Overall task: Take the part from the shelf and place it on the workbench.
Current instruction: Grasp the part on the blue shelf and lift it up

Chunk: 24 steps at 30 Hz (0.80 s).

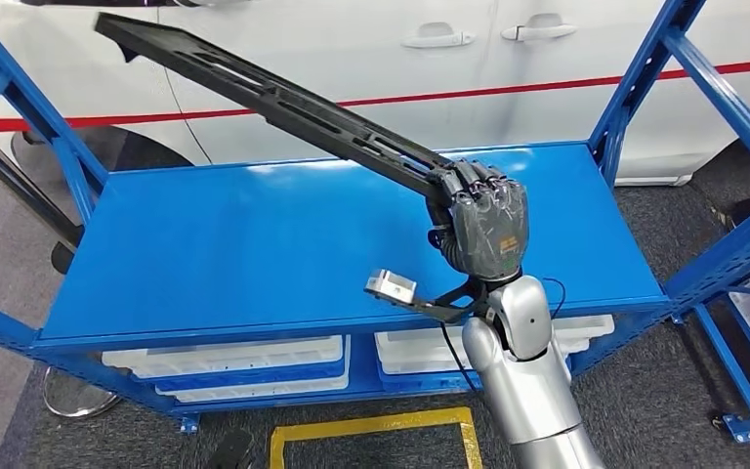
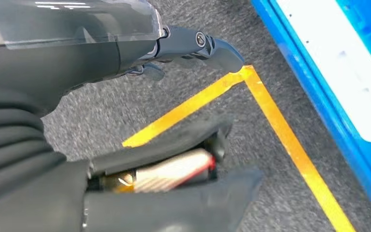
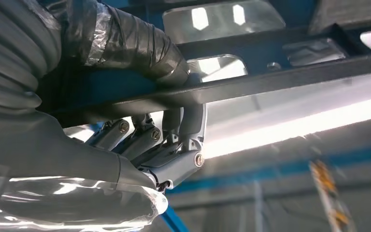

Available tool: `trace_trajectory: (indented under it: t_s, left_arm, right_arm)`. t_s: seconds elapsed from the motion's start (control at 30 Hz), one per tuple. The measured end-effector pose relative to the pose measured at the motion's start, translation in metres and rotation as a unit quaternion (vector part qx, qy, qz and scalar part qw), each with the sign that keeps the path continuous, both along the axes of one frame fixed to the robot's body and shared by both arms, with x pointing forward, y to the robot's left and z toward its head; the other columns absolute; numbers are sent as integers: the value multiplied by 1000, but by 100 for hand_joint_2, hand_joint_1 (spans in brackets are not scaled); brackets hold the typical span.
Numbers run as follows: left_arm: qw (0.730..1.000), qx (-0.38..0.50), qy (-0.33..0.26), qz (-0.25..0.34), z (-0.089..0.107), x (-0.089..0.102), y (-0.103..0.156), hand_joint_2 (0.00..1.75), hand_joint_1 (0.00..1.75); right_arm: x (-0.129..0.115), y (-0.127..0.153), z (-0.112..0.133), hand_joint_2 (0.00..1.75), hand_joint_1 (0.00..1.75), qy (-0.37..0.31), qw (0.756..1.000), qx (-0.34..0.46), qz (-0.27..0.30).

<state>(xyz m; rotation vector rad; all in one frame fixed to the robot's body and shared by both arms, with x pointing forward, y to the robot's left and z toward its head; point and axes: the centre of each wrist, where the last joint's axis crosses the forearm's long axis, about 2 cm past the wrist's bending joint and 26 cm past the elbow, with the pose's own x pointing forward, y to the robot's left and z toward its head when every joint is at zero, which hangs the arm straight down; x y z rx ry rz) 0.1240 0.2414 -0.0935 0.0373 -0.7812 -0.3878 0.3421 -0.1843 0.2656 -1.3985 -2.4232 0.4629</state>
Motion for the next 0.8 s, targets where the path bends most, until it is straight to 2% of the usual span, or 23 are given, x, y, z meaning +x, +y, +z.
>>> trace_trajectory:
  t_s: [0.17, 0.37, 0.57, 0.8]
  left_arm:
    - [1000, 0, -4, 2, -1, -3, -4, 175, 0]
    - [999, 11, -37, 7, 0, -6, -9, 175, 0]
    - [997, 9, -72, 9, 0, -5, -12, 175, 0]
    - [999, -35, -28, -4, -1, -12, -16, 175, 0]
  right_arm:
    - [-13, 3, 10, 175, 175, -34, 999, -7, 9]
    - [-31, 6, 17, 175, 175, -77, 996, -35, 20]
    - [-51, 8, 28, 175, 175, -135, 989, -39, 55]
    - [-62, 18, 24, 175, 175, -152, 984, -28, 84]
